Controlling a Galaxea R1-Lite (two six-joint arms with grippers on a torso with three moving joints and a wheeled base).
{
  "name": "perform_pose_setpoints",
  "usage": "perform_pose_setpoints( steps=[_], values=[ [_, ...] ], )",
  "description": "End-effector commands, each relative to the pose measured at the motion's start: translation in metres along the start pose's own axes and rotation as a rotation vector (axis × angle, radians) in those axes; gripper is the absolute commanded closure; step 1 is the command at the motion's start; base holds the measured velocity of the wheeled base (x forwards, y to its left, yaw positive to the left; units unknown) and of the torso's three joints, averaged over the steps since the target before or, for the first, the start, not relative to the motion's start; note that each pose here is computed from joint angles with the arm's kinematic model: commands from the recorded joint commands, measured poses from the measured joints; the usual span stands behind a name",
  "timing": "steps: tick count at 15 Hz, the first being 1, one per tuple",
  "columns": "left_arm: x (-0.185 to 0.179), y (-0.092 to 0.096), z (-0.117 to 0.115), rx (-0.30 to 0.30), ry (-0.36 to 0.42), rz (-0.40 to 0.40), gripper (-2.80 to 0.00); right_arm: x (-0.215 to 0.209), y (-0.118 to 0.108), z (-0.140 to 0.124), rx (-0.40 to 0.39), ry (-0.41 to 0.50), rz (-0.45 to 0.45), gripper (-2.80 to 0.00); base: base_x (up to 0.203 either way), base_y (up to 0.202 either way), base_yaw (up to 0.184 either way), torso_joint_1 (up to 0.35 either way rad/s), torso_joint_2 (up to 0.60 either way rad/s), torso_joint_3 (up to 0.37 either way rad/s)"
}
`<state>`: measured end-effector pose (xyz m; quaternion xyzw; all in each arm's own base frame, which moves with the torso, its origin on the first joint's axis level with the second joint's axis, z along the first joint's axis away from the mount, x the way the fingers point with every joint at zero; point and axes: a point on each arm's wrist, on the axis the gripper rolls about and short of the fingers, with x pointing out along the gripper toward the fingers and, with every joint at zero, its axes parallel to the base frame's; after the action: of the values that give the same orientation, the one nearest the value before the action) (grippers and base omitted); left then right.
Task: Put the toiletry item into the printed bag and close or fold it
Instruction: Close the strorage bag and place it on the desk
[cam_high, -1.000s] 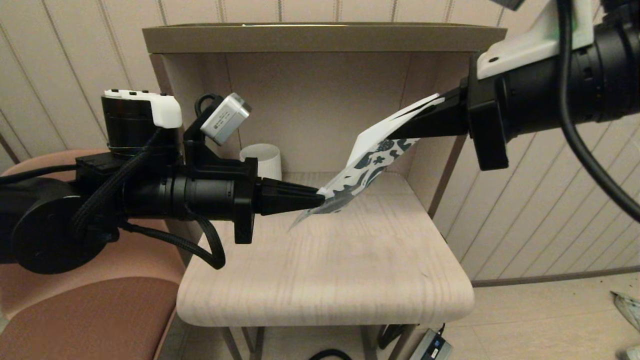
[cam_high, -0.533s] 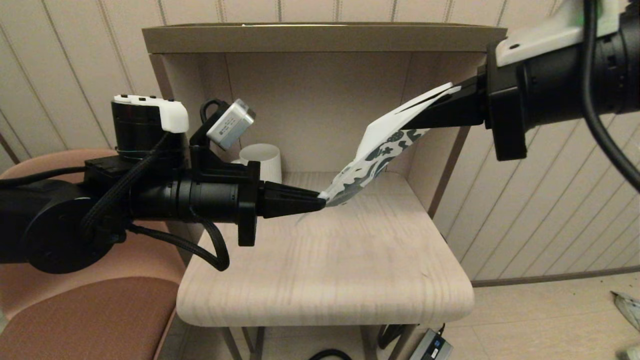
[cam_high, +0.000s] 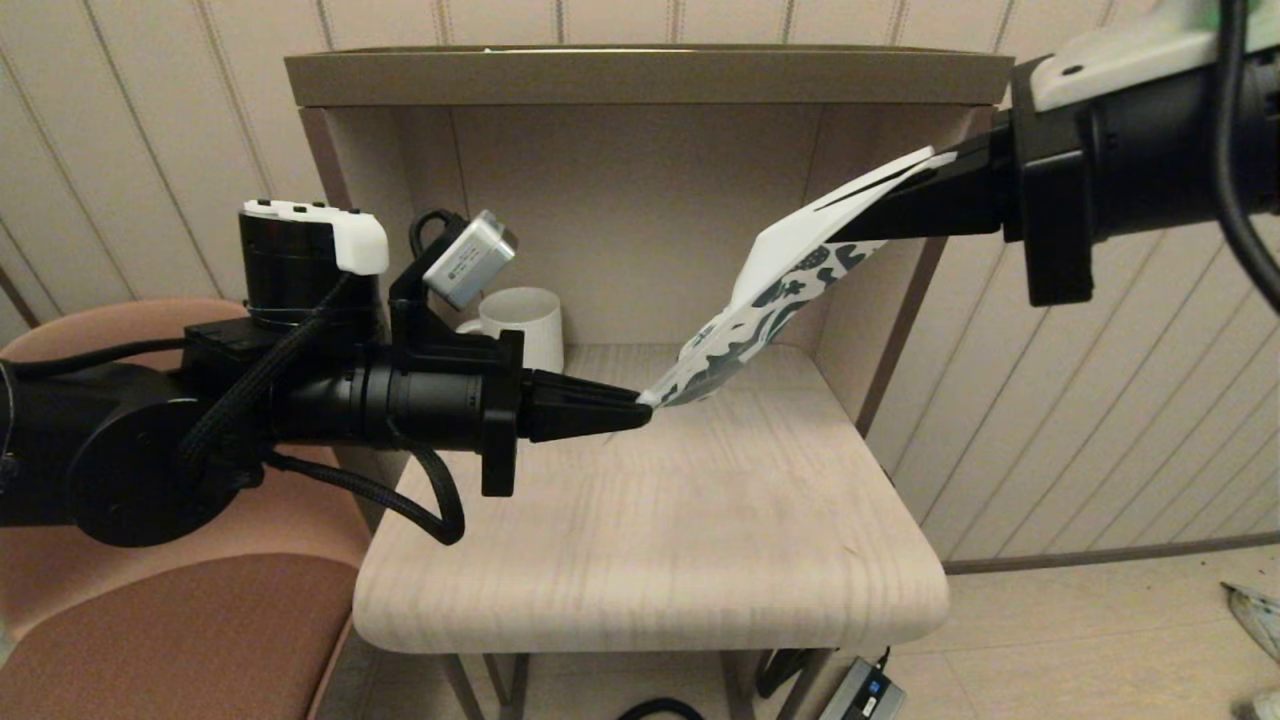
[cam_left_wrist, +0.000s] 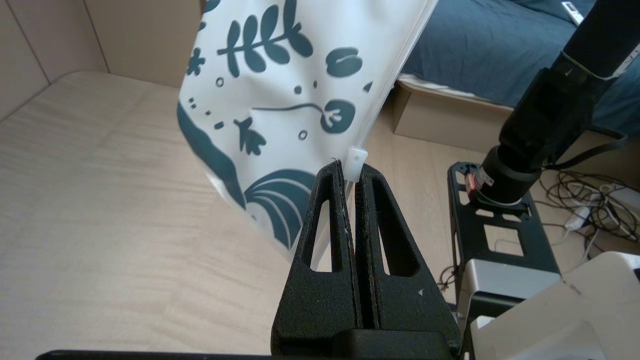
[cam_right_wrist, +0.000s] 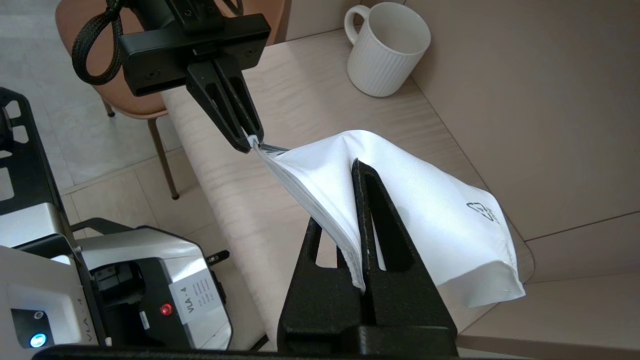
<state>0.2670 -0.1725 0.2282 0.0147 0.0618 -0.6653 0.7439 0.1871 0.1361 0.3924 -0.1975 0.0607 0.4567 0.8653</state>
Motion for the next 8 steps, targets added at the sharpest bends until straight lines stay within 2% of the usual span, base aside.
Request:
perform_pose_setpoints(
  steps=[1,8],
  values=[
    [0.0008,0.0006,-0.0008,0.000,0.000,-0.006,0.00,-0.0049,-0.0001,0.0011,-0.003,-0.007,-0.006,0.00,0.000,0.000,0.000,0.000,0.00,0.000],
    [0.0023,0.0025,-0.0035,0.005,0.005,-0.007,0.00,-0.0109,-0.0013,0.0019,-0.003,-0.014,-0.022,0.00,0.000,0.000,0.000,0.000,0.00,0.000]
  ],
)
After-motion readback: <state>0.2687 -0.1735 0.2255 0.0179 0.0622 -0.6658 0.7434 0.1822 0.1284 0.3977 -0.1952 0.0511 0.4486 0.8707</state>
